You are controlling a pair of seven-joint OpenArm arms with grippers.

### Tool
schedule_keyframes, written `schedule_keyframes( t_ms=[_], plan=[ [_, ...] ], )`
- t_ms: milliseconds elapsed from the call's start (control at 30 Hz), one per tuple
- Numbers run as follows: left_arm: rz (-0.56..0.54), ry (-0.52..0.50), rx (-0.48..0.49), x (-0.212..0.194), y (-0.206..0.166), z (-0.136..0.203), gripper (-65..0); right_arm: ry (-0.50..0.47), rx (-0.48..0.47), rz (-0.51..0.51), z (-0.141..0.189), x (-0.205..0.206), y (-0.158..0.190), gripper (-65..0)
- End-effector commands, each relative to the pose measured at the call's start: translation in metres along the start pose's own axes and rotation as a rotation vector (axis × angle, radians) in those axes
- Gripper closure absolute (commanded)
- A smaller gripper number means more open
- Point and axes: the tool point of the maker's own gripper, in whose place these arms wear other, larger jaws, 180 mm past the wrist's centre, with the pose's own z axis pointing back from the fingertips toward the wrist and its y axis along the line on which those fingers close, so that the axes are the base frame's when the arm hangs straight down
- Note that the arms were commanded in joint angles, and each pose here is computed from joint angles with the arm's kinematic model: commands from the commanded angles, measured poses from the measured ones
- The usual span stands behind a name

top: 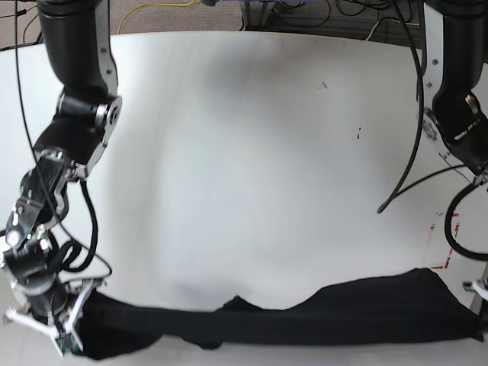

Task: Layout the t-shirt on the table in an organized manner, then fold the t-shirt properly
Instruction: 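Lift the shirt with both grippers and pull it back across the table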

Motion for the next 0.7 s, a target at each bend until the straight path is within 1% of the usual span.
schedule_keyframes(
  t_ms=[0,100,233,267,300,400,533,667],
  plan=[
    [-0.017,-0.029,-0.011,-0.011,-0.008,0.007,-0.4,0.006,-0.003,-0.036,0.006,-0.022,0.012,0.0],
    [-0.005,0.027,-0.061,-0.056,-0.028,0.009,-0.4,0.058,0.049,-0.086,0.009,-0.068,0.043,0.0],
    [0.045,0.141,-0.104,-0.127,-0.046,0.024,-0.4,0.12,0.129,-0.141,0.018,-0.126,0.088,0.0],
    [0.055,0.161,-0.111,-0.138,-0.048,0.027,-0.4,0.132,0.146,-0.151,0.02,-0.136,0.097,0.0],
    [0.068,0.19,-0.123,-0.156,-0.053,0.032,-0.4,0.16,0.177,-0.168,0.024,-0.155,0.112,0.0],
    [0.088,0.249,-0.156,-0.194,-0.068,0.046,-0.4,0.207,0.226,-0.202,0.036,-0.189,0.139,0.0],
    [0.11,0.302,-0.191,-0.232,-0.085,0.064,-0.4,0.258,0.266,-0.249,0.054,-0.223,0.166,0.0],
    [0.141,0.357,-0.213,-0.264,-0.095,0.078,-0.4,0.309,0.3,-0.263,0.07,-0.245,0.185,0.0]
  ],
)
